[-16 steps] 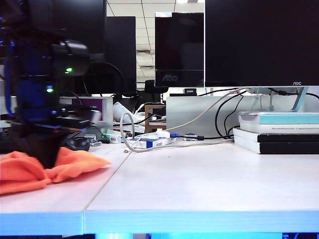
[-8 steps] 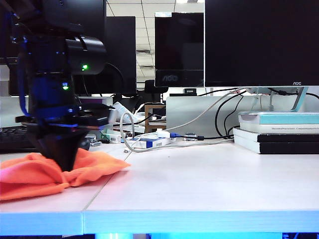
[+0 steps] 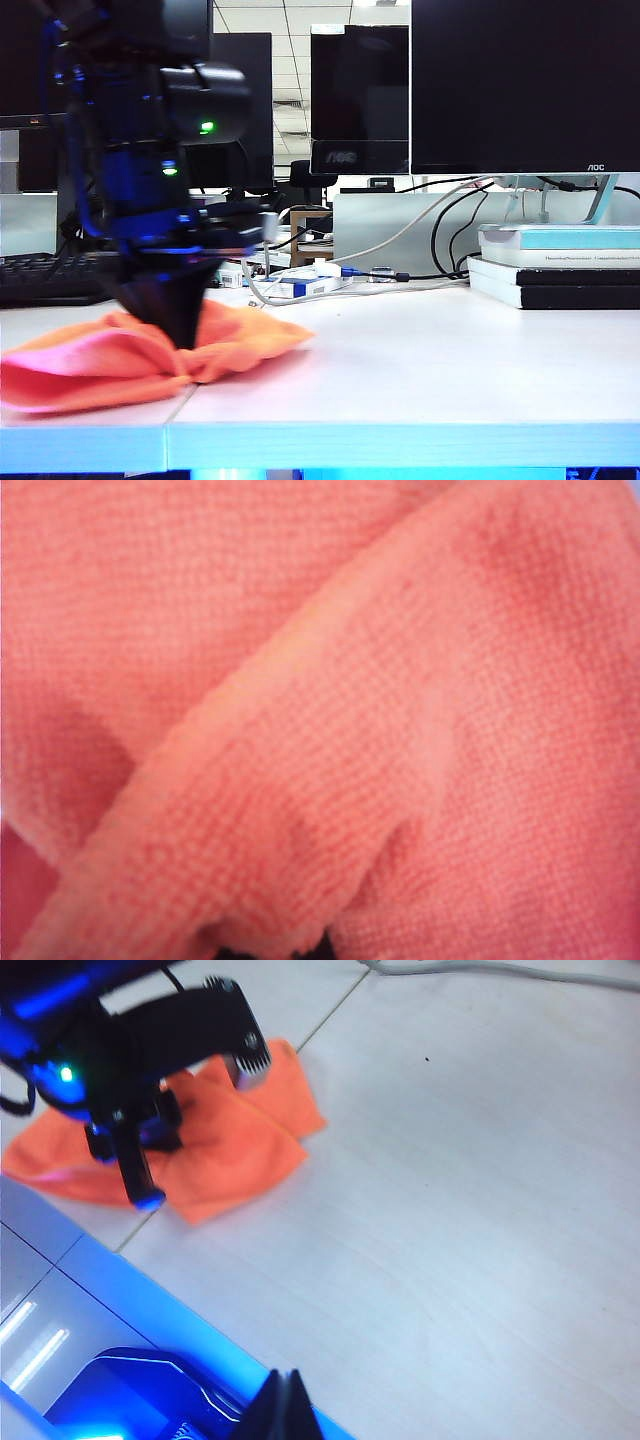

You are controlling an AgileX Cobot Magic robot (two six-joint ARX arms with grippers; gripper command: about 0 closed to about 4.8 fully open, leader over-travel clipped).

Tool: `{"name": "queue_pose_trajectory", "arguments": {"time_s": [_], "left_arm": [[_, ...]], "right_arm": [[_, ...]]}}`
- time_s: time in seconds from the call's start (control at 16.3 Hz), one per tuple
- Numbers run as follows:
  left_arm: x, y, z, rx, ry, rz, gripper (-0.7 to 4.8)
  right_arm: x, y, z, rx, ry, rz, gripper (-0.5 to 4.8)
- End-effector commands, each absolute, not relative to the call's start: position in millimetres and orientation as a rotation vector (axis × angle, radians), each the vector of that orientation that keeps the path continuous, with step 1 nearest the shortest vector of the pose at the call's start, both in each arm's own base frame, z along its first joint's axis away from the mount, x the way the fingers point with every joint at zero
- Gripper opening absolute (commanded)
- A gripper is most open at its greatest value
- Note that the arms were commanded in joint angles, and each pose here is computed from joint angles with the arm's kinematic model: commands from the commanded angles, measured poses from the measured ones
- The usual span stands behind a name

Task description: Wipe the table from left to right using the rag.

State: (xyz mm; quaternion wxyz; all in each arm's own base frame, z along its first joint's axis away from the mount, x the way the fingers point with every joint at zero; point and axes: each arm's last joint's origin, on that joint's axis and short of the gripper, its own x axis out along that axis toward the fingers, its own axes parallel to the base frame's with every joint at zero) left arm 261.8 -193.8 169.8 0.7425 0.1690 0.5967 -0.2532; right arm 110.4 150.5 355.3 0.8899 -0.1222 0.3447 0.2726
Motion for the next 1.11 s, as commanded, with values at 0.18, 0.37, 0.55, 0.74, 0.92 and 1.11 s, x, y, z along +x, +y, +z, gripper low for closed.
{"name": "queue_pose_trajectory", "arguments": {"time_s": [0.18,0.37,0.55,0.74,0.92,1.11], "left_arm": [[261.7,-223.7,149.1,0.366,1.44,-0.66,-0.06],[268.6,-246.5,154.3,0.382,1.412,-0.698,-0.06],[271.0,-264.1,159.5,0.391,1.378,-0.733,-0.06],[271.0,-281.5,159.0,0.412,1.372,-0.764,-0.06],[270.0,-297.8,155.8,0.436,1.376,-0.787,-0.06],[268.3,-314.1,158.7,0.435,1.352,-0.833,-0.06]], "right_arm": [[108.4,147.7,356.8,-0.246,0.73,0.553,-0.05],[106.4,144.2,355.3,-0.268,0.752,0.54,-0.05],[103.6,137.6,355.6,-0.295,0.75,0.494,-0.05],[99.2,128.5,360.3,-0.288,0.716,0.458,-0.05],[95.2,119.9,361.5,-0.296,0.716,0.42,-0.05],[94.2,115.6,361.3,-0.263,0.734,0.391,-0.05]]}}
